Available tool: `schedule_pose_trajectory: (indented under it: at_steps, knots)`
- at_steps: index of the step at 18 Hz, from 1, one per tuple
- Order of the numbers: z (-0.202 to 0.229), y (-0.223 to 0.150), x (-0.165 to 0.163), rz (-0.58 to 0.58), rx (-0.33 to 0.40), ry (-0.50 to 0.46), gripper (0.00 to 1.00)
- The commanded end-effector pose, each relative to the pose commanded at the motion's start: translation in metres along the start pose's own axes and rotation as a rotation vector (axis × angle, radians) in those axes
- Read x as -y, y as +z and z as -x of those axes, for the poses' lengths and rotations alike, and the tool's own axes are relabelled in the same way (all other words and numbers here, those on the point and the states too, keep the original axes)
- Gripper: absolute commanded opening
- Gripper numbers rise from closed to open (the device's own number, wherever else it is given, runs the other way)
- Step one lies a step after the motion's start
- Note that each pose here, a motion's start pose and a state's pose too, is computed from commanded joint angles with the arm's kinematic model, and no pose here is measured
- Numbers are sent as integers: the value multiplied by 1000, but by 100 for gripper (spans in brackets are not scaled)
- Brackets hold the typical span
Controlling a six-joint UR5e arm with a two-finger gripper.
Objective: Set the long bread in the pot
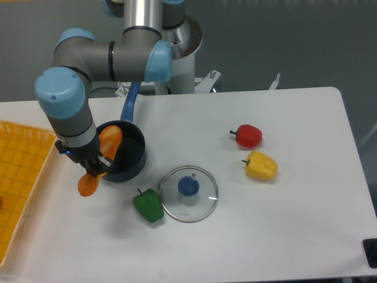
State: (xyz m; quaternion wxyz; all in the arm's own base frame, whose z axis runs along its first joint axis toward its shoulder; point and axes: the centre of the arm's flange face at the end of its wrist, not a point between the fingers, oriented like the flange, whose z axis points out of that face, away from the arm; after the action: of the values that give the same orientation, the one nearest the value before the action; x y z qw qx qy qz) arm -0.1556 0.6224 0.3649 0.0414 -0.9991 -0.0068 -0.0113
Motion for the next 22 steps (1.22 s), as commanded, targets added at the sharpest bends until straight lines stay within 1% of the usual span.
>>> schedule_pose_trajectory:
  at_steps: [2,3,10,13,14,15,16,22]
  knots:
    - [0,2,-1,1,-1,5,14]
    - [-1,4,-1,5,-1,7,19]
    - [-1,9,-2,7,10,9,21]
    - [-8,15,-2,22,16,19,27]
    - [-8,15,-2,25,21,21,27]
    - [-9,16,-1,27,22,22,31]
    - [-9,16,-2,27,23,25,38]
    - [-10,19,-3,36,24,27,42]
